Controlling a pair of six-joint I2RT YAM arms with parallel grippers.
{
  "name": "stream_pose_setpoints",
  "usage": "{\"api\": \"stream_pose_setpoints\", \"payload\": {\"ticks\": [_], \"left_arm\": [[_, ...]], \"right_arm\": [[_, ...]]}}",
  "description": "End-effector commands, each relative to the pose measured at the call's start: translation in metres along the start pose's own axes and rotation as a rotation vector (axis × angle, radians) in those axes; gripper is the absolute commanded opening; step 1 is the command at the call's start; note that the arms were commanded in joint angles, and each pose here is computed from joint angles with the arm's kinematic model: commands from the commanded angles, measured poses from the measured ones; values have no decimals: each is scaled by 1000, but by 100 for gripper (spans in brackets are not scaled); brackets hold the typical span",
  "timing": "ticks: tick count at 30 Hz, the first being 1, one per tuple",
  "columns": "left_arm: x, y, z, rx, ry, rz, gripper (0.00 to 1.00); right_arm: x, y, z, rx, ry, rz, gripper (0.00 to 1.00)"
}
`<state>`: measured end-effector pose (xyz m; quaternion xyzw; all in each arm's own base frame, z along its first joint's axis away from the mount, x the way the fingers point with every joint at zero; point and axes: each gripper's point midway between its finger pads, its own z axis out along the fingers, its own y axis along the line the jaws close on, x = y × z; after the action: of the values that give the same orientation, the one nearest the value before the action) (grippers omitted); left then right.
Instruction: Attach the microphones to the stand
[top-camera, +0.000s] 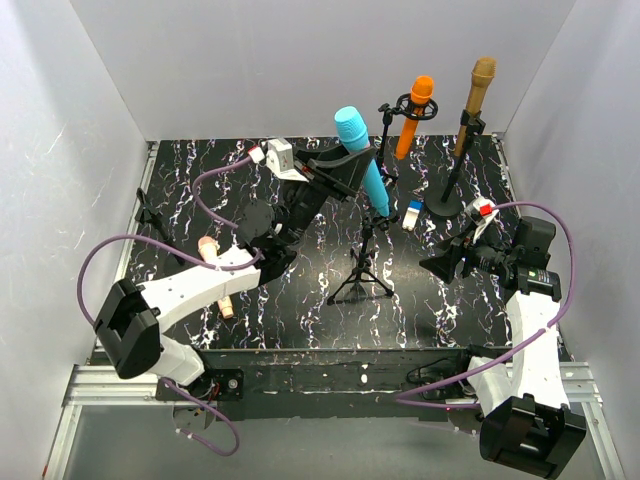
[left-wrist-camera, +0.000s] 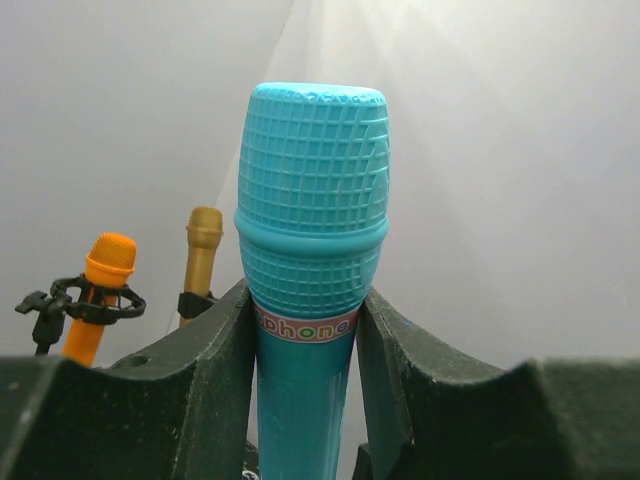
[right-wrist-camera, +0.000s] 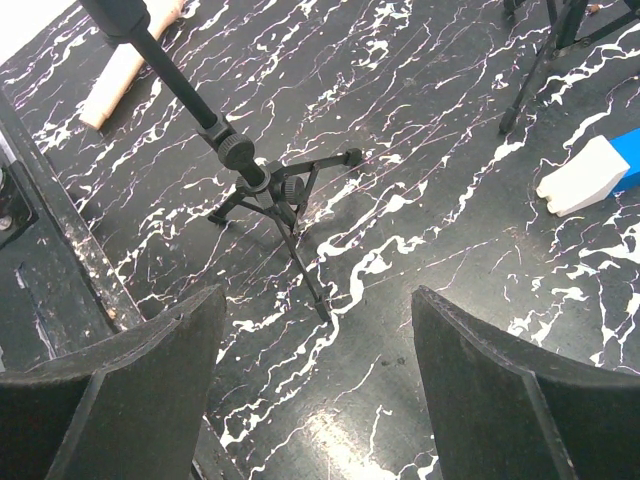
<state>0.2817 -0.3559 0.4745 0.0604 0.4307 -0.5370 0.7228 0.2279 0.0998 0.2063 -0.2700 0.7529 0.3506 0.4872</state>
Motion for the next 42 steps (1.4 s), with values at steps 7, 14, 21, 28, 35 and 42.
{"api": "stream_pose_setpoints", "payload": {"ticks": [7,14,21,28,35,42], "left_arm": [[-16,2,15,-22,-79,35,0],[-5,8,14,-35,-68,38,0],[3,13,10,-46,-69,10,0],[17,22,3,-61,-60,-7,0],[32,27,-10,-65,-25,-32,0],[50,30,-26,-64,37,-32,0]], "right_arm": [[-9,1,-2,-3,-22,-44,82],[-8,1,-2,-6,-20,-38,82],[-9,1,-2,-5,-22,-41,82],[-9,2,-2,-8,-22,-41,82],[-9,2,-2,-5,-22,-41,82],[-9,1,-2,-5,-23,-42,82]]}}
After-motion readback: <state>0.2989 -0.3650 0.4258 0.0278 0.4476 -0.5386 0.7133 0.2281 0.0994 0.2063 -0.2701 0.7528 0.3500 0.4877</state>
